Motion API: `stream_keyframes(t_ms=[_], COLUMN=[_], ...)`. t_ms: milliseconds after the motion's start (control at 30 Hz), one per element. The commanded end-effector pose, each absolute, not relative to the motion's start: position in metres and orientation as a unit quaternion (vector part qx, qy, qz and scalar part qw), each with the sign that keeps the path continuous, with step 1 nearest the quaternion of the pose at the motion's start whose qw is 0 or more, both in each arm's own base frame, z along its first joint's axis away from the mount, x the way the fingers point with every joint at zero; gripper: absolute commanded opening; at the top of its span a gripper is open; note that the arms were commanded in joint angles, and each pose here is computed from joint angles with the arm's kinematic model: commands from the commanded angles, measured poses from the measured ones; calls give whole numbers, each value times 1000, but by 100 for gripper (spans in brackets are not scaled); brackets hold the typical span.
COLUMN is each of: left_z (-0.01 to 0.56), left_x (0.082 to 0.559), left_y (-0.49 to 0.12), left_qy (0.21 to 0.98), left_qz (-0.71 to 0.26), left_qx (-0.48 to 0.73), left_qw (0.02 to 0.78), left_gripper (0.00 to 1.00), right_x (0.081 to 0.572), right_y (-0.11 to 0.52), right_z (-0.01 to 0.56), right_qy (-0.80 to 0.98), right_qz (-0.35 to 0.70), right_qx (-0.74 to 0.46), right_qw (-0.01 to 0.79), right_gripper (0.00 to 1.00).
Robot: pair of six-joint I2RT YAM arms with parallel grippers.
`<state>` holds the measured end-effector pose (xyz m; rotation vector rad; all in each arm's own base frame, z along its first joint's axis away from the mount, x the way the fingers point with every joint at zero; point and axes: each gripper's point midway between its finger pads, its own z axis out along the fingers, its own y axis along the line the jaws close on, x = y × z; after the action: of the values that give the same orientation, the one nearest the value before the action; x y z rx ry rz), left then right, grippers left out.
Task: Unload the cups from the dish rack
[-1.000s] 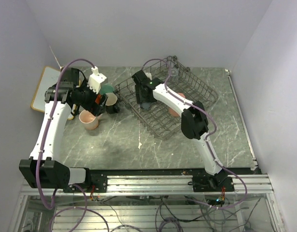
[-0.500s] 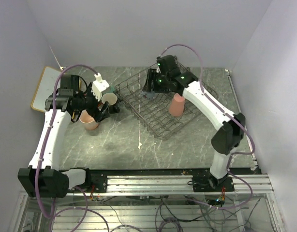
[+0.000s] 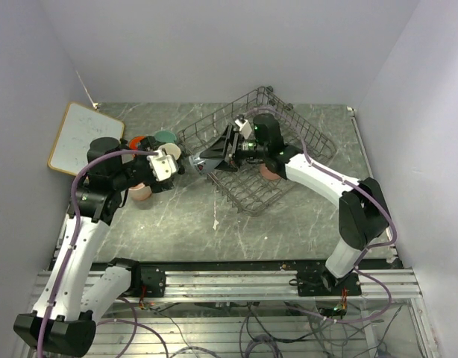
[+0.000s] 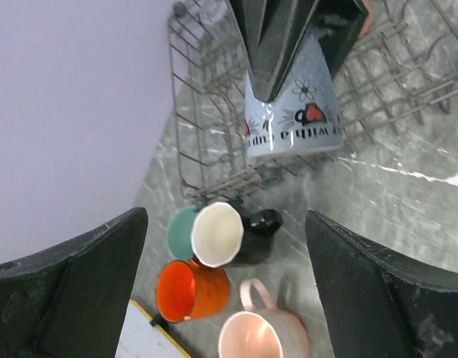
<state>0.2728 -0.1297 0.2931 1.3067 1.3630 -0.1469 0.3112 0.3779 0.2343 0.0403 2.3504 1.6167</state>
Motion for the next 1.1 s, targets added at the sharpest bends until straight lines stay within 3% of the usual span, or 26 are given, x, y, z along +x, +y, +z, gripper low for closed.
stream_keyframes(t_ms=[0,233,767,867,1000,1067], left_z=[331,343,373,371,374,375], left_x=[277,261,239,236,232,231], left_y=[-140,-139,-158,-156,-155,-154], left_qy=[518,490,480,482,477,475], left_qz=[-34,-22,-108,-102,-97,-96], left_qx=[563,574,566,569,563,558], left_qw=[643,656,661,658,668,673], left_gripper=[96,93,71,60,22,11], right_x=[277,253,204,202,204,205], right_y=[391,393,429,435,437,437], right_z=[343,358,386,388,383,378], right_qy=[685,650,584,580,586,592], right_qz=[714,750,805,808,805,801], right_qx=[-49,-65,-79,-80,-66,-60], right_qw=[132,104,70,66,64,63], right_gripper=[7,4,2,2,2,7])
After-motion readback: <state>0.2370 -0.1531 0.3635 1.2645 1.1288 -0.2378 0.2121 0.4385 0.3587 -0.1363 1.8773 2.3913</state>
